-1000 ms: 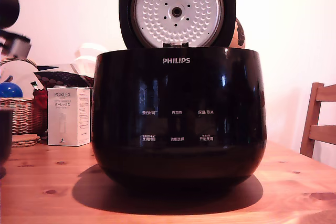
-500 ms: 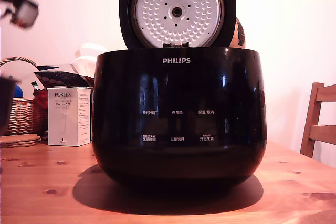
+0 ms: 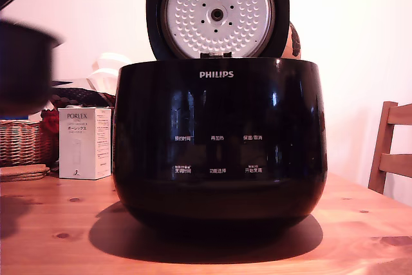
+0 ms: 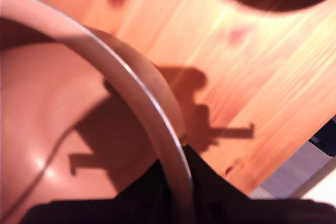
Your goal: Pick up the metallic pot next to the rice cooker
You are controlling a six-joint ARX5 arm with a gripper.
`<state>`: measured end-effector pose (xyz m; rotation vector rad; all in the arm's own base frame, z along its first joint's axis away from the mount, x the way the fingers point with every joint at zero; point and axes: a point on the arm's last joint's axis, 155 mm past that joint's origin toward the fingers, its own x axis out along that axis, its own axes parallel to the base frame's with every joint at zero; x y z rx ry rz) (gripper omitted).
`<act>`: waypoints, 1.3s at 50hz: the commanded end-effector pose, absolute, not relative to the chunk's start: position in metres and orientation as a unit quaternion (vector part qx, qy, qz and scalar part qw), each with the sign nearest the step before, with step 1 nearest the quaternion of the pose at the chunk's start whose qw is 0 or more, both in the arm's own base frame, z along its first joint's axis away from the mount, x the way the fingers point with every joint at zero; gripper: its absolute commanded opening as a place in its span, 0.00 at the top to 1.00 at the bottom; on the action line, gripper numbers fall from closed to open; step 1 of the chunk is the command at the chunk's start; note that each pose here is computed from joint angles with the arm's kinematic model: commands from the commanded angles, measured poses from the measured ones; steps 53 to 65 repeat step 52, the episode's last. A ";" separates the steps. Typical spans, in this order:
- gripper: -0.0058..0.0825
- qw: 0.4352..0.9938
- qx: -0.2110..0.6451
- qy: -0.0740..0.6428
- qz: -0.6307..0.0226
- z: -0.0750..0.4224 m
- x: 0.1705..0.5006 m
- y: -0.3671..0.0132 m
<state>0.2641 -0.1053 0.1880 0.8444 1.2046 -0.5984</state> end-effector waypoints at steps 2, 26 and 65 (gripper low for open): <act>0.96 0.717 0.389 0.508 -0.275 0.206 0.270 -0.120; 0.96 0.719 0.408 0.473 -0.306 0.221 0.263 -0.148; 0.96 0.719 0.408 0.473 -0.306 0.221 0.263 -0.148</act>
